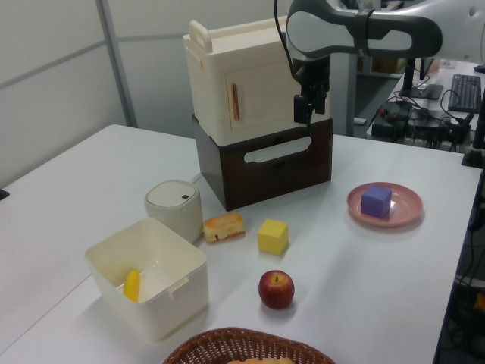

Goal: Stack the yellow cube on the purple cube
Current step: 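Move the open gripper over toward the yellow cube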

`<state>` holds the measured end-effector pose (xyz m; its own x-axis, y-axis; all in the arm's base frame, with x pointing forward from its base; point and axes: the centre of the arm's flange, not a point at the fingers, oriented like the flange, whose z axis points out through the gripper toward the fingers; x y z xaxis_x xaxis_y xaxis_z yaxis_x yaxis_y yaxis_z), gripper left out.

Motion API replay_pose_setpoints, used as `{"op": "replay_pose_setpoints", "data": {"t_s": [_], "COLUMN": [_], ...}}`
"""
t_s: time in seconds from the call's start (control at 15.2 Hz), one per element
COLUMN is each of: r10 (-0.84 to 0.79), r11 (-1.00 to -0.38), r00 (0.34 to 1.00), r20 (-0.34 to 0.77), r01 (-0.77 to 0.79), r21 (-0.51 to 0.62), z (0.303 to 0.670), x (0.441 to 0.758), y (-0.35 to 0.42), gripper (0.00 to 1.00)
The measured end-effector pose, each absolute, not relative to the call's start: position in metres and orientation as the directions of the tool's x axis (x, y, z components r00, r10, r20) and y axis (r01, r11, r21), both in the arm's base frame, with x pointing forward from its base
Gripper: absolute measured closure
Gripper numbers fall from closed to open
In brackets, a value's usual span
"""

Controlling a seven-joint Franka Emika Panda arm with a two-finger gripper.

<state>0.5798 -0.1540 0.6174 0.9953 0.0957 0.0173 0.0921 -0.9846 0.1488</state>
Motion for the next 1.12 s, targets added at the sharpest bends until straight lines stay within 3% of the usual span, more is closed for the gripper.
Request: {"op": "replay_pose_setpoints", "data": {"t_s": [0.66,1.12], "r10": [0.115,0.185], "r11": [-0.985,-0.975], "r00": [0.993,0.973], "r20": [-0.038,-0.137], "r01": [0.119,0.199], "r21": [0.125,0.1], "z": [0.598,0.536], "x": [0.587,0.617], "y": [-0.139,-0.095], "gripper": [0.0,0.0]}}
